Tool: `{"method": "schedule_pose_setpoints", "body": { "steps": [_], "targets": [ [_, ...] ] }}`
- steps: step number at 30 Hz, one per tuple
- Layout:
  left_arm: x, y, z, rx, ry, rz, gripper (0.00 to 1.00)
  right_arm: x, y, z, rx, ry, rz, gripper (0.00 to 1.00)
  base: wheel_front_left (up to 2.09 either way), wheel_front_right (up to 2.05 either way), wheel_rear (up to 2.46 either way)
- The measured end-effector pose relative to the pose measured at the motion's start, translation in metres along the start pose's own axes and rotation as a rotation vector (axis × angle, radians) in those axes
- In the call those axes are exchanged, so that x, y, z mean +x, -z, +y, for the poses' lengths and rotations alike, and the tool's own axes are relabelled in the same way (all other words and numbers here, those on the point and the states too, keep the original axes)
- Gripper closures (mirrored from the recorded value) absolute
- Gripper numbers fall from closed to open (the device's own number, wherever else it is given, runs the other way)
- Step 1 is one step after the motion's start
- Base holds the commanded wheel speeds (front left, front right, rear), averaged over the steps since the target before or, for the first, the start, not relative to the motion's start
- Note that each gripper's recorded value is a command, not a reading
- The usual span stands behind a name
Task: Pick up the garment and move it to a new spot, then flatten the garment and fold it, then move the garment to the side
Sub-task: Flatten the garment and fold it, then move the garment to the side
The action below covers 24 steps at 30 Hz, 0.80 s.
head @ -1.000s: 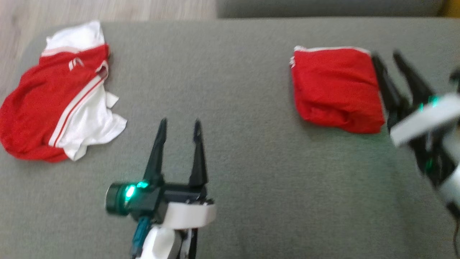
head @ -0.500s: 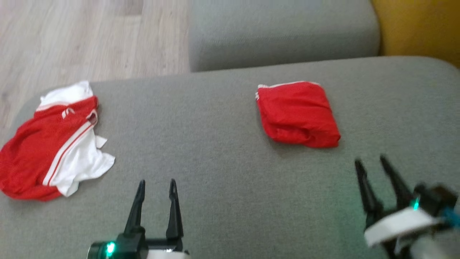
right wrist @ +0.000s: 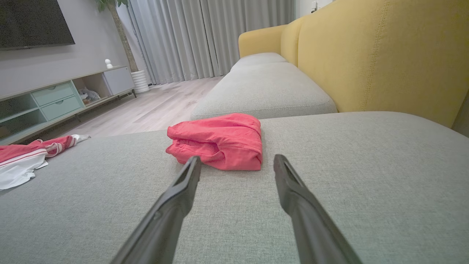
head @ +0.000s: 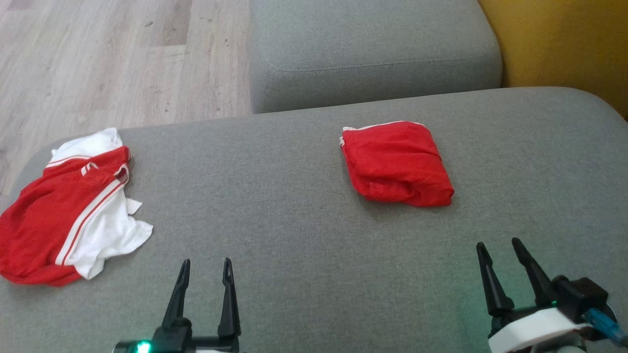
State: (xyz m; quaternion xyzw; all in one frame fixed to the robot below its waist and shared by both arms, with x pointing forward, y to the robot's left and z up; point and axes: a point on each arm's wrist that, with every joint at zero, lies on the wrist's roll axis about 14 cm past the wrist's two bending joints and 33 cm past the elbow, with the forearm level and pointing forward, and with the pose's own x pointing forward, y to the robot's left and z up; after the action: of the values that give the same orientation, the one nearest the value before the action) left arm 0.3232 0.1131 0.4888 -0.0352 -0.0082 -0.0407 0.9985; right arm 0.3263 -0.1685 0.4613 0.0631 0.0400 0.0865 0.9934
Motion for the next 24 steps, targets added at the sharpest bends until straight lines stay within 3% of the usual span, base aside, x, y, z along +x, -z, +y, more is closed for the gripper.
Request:
{"method": "schedule_pose_setpoints", "body": {
  "steps": [24],
  "targets": [
    [-0.0017,0.0019,0.0000,-0.003,-0.006,0.008,0.00,0.0069,0.0030,-0.0057,-0.027,0.008,0.017,0.00,0.00,0.00,0.00]
  ]
}}
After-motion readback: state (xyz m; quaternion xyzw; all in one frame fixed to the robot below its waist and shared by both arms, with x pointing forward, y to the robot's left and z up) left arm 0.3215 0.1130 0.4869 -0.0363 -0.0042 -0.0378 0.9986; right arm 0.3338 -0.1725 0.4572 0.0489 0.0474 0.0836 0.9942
